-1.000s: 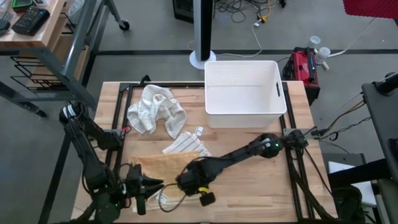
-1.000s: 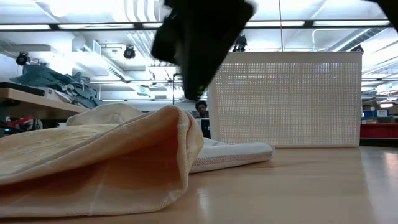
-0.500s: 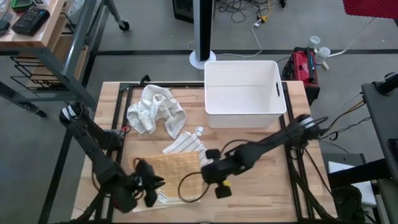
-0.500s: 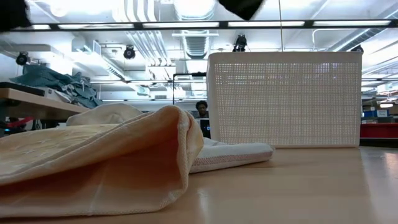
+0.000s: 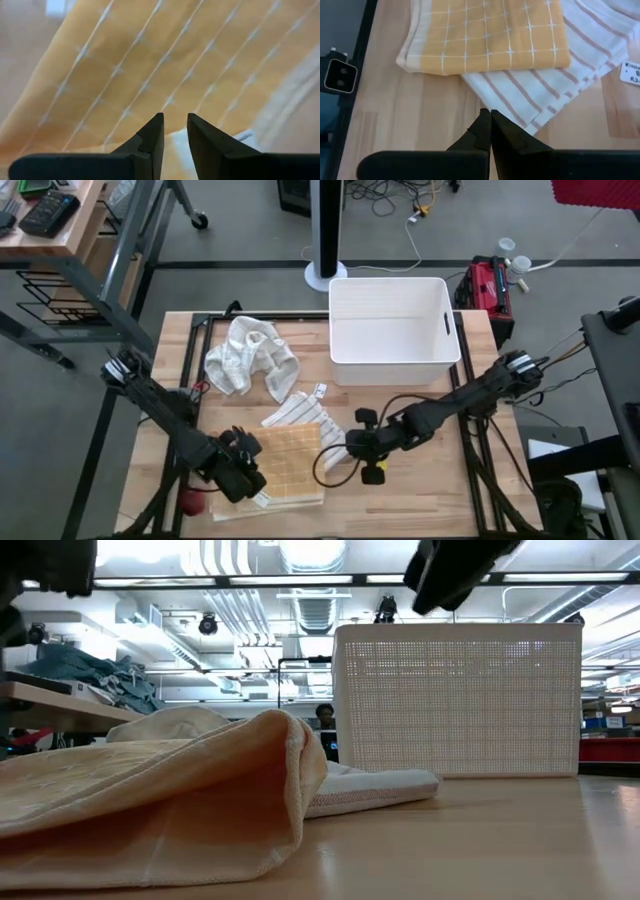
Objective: Fold towel
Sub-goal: Fold the yellow squared towel
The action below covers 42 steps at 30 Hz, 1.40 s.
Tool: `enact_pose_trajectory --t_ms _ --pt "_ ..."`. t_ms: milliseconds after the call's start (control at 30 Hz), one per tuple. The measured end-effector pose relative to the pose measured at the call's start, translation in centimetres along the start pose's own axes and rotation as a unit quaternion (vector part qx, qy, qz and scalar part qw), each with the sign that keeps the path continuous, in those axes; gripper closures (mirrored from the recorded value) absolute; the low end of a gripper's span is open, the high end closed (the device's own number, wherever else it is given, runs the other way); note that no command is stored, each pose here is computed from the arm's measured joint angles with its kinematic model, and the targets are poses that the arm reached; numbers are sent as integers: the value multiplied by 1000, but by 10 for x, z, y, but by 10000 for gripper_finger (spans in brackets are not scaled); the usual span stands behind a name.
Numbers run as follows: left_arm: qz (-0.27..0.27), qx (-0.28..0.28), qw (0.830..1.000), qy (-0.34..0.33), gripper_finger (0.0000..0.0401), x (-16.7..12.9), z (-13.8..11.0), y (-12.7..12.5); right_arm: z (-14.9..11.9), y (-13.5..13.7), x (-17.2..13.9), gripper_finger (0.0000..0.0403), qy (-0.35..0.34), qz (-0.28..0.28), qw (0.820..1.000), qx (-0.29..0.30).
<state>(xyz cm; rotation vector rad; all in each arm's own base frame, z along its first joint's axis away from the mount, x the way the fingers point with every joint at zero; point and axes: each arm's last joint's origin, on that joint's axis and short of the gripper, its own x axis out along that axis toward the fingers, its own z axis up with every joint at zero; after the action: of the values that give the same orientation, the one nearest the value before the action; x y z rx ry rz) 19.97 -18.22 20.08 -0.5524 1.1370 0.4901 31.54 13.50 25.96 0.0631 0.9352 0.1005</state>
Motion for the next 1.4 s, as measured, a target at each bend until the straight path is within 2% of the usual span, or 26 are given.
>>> enact_pose_trajectory --t_ms 433,633,933,1133,1200,1300,1400 --pt "77 38 995 45 325 33 -12 0 -6 4 8 400 -15 7 1000 -4" --pt "90 40 992 78 325 41 -17 -1 -6 4 10 400 -22 1 1000 -5" --pt "99 34 985 135 325 34 -19 0 -6 4 10 400 -24 0 1000 -7" --pt "125 13 969 213 325 14 -21 -4 -7 4 11 400 -23 -1 1000 -6" --pt "131 20 973 187 325 4 -18 -7 -7 4 11 400 -23 -1 1000 -7" --pt "109 37 990 86 325 -5 -9 -17 -7 3 11 400 -26 -11 1000 -7" --pt "105 56 993 26 325 -7 0 -22 -7 3 11 400 -28 -17 999 -7"
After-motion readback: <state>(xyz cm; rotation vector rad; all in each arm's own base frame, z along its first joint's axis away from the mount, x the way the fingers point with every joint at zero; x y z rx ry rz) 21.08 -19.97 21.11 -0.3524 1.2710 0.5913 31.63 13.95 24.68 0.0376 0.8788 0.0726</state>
